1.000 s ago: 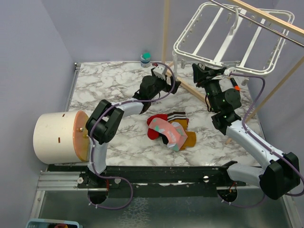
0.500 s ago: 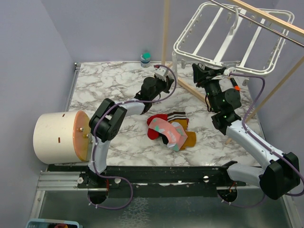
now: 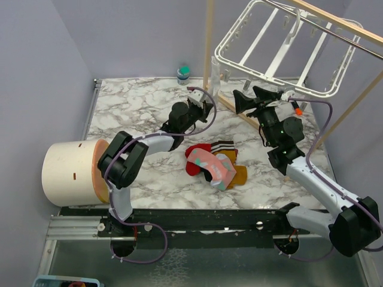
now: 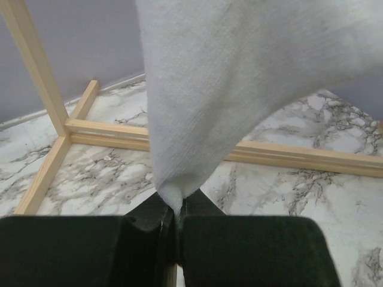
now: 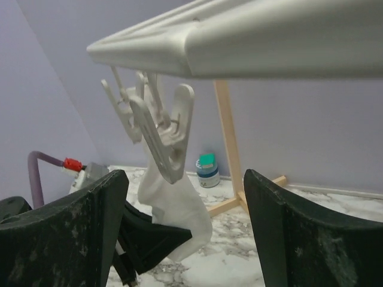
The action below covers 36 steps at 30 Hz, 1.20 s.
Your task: Remove the socks clipped to the hanger
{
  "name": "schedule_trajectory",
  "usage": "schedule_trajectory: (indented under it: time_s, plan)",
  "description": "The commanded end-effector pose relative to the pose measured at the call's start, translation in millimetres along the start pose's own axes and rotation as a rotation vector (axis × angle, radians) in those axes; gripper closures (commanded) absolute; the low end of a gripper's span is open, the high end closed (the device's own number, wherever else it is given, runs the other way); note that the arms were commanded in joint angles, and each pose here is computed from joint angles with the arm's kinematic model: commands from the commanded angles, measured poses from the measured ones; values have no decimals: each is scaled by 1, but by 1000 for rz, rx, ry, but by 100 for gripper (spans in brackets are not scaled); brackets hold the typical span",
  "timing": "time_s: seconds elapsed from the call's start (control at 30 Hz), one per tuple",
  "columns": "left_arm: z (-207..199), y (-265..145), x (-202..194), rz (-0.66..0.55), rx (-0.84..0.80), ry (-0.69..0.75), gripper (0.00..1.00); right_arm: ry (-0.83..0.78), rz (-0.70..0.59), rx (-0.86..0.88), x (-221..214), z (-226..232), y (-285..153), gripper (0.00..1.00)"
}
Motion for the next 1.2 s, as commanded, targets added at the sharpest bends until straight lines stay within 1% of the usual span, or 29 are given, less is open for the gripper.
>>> schedule_trajectory:
  time_s: [0.0, 0.1, 0.2, 0.3, 0.57, 0.77, 1.17]
  plan:
    - [-11, -22, 19, -36, -37, 30, 100, 40, 28, 57, -8, 6, -19, 15]
    - [-18, -36, 19, -29, -47, 41, 100, 67, 54, 87, -19, 10, -32, 14]
    - [-29, -48, 20, -28, -64, 60, 100, 75, 93, 121, -32, 15, -44, 8]
    - [-39, -63, 23, -32, -69, 80, 100, 60, 119, 128, -42, 20, -55, 6]
    - [-57, -92, 21, -26, -93, 88, 100, 47, 127, 161, -44, 25, -70, 6]
    - [-66, -103, 14, -9, -105, 91, 100, 59, 127, 201, -43, 31, -73, 6]
    - [-81, -118, 8, 18, -131, 98, 100, 59, 125, 210, -40, 32, -76, 6]
Point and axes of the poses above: each gripper's point midway between its finger pads, its own y axis out along the fingers, its own z axis along the line the jaws close on, x = y × z, the point moved 4 cm from there along -y, back along the fingers, and after that the axes turned 1 degree about -y, right-handed, at the moved point
